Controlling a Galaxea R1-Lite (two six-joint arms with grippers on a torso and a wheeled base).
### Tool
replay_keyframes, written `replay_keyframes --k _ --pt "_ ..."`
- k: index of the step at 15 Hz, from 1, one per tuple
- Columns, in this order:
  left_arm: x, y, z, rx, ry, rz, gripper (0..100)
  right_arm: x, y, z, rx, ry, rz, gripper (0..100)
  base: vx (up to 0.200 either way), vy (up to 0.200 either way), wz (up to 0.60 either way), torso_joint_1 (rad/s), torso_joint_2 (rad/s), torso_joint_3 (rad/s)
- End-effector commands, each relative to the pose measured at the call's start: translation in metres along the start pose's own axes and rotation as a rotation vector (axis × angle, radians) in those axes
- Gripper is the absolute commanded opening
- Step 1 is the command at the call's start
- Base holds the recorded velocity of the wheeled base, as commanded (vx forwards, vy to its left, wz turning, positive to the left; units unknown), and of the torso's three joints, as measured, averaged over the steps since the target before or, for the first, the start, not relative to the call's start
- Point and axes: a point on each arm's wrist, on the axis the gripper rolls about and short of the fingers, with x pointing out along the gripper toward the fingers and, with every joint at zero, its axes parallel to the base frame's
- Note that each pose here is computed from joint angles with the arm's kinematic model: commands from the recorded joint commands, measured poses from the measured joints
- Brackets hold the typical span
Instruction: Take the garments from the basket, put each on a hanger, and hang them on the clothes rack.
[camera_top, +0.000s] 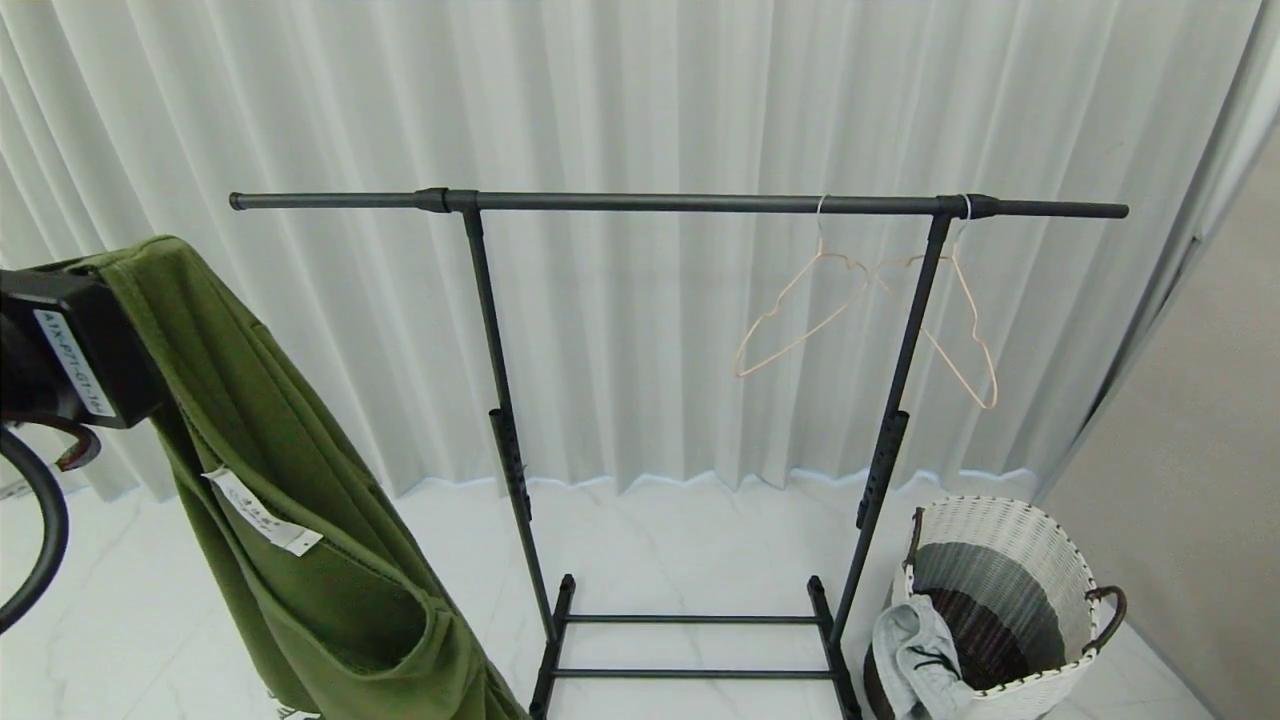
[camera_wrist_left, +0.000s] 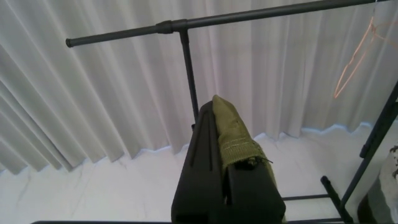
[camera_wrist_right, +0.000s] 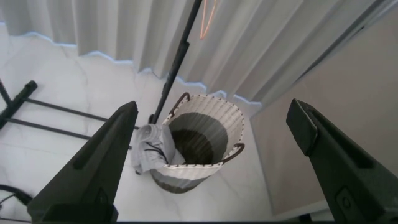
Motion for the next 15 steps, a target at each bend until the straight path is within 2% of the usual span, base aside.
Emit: replay_keyframes --k 1,3,5,12,15 --pt "0.0 -0.001 -0.003 0.012 0.007 -0.001 0 0.011 0.001 0.003 0.017 0.027 0.006 100 0.0 0.0 0.0 0.051 -0.07 -0.032" --pt "0.0 -0.001 -0.003 0.012 0.007 -0.001 0 0.017 0.0 0.014 0.033 0.014 0.02 100 0.0 0.0 0.0 0.011 -0.03 -0.011" --pt "-0.001 0.0 -0.003 0.012 0.006 0.0 0 0.035 -0.003 0.025 0.047 0.058 -0.014 100 0.0 0.0 0.0 0.0 0.0 0.0" --pt "0.002 0.0 -0.008 0.022 0.028 0.013 0 0.038 -0.004 0.025 0.045 0.078 -0.025 100 0.0 0.0 0.0 0.0 0.0 0.0" --pt "0.001 0.0 -0.008 0.02 0.027 0.014 0 0.037 -0.004 0.024 0.044 0.08 -0.024 100 0.0 -0.2 0.0 -0.001 0.0 -0.001"
